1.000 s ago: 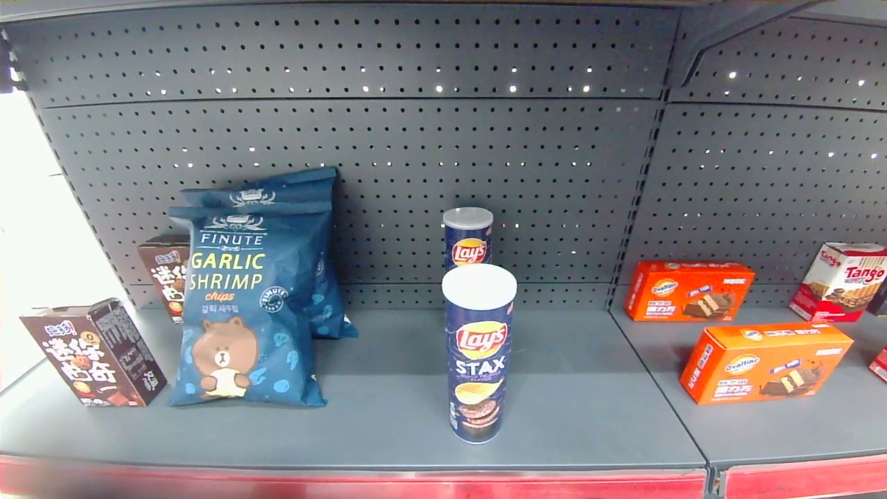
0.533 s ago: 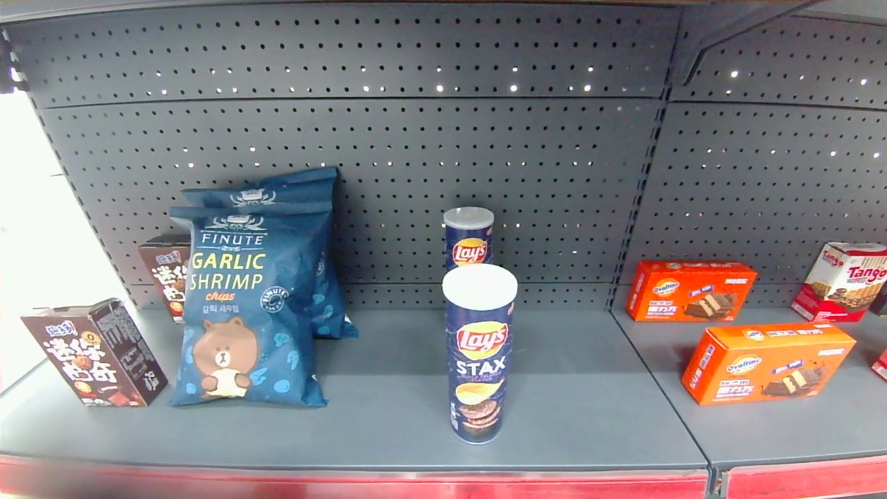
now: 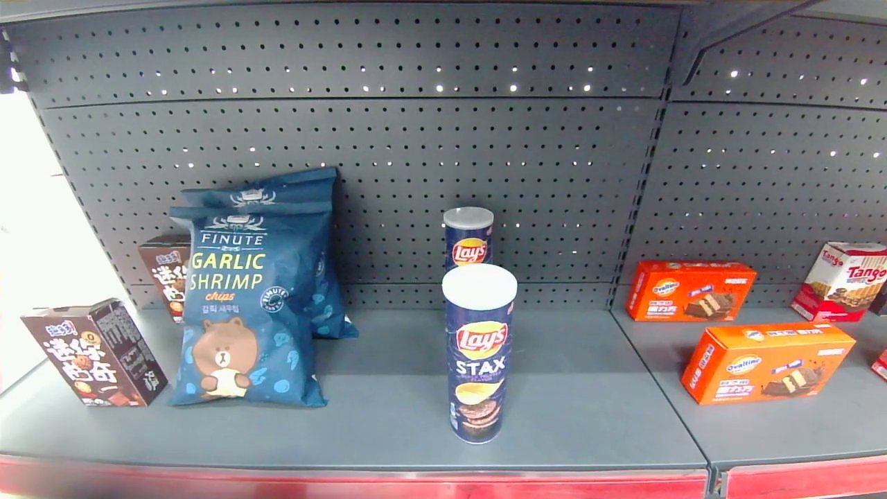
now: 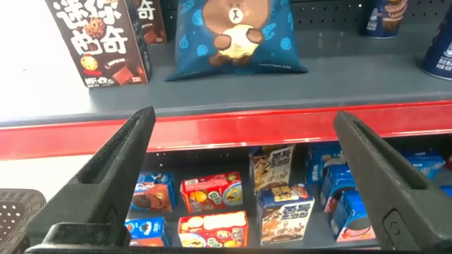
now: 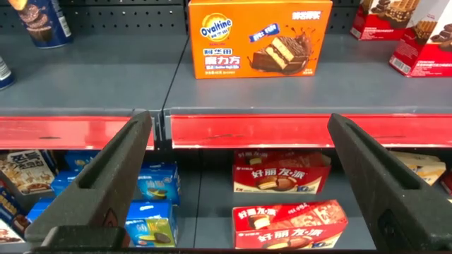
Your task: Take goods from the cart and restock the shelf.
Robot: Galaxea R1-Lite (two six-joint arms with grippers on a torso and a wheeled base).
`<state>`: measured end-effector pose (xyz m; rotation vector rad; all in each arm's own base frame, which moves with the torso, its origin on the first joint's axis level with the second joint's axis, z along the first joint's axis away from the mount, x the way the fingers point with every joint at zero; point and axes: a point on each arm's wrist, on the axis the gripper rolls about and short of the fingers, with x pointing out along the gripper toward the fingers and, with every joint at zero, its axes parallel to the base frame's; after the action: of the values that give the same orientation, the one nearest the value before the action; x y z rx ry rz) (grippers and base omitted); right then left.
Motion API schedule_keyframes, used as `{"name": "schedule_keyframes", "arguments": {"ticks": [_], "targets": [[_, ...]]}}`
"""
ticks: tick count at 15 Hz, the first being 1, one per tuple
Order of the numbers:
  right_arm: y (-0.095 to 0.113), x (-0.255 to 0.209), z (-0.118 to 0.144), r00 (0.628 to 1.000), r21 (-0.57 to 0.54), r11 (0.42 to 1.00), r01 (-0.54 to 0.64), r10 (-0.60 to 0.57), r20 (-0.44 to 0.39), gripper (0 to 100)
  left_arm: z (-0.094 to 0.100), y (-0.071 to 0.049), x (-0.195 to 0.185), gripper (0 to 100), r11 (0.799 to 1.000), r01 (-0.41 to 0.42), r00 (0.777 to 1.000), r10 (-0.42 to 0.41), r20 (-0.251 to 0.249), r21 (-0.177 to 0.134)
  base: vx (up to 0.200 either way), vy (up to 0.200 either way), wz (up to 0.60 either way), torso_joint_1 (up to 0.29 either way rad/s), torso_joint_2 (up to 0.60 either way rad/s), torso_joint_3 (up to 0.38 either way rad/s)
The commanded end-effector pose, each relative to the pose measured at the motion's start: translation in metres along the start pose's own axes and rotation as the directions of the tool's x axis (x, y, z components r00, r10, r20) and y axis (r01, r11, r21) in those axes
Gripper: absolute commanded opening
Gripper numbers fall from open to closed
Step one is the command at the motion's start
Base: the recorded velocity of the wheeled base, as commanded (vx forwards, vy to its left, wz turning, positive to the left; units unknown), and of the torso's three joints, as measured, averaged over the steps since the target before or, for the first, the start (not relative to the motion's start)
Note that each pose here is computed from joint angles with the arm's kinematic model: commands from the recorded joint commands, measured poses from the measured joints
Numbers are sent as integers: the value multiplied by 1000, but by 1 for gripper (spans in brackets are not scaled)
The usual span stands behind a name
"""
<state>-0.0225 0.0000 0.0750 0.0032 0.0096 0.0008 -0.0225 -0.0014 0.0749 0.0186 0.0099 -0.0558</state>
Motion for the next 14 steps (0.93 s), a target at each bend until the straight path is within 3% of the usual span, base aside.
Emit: {"name": "schedule_keyframes", "arguments": {"ticks": [1,6,8,14], "targets": [[0,0,0,1000,0,1000,-1,1,-1,100,0,0,0,100,1000,-1,1000,1,0,-1,0,0,0,0,0,0],[0,0,0,1000,0,1000,-1,1,-1,100,0,0,0,100,1000,-4,1000,4,0,1,0,0,0,0,0,0],[0,0,0,1000,0,1000,-1,1,-1,100,0,0,0,100,1000,-2,1000,2,0,-1,200,0,0,5,-2,5],[0,0,0,1000,0,1000,1,-1,-1,100,0,0,0,100,1000,-2,1000,2,0,-1,0,0,0,0,0,0]]}}
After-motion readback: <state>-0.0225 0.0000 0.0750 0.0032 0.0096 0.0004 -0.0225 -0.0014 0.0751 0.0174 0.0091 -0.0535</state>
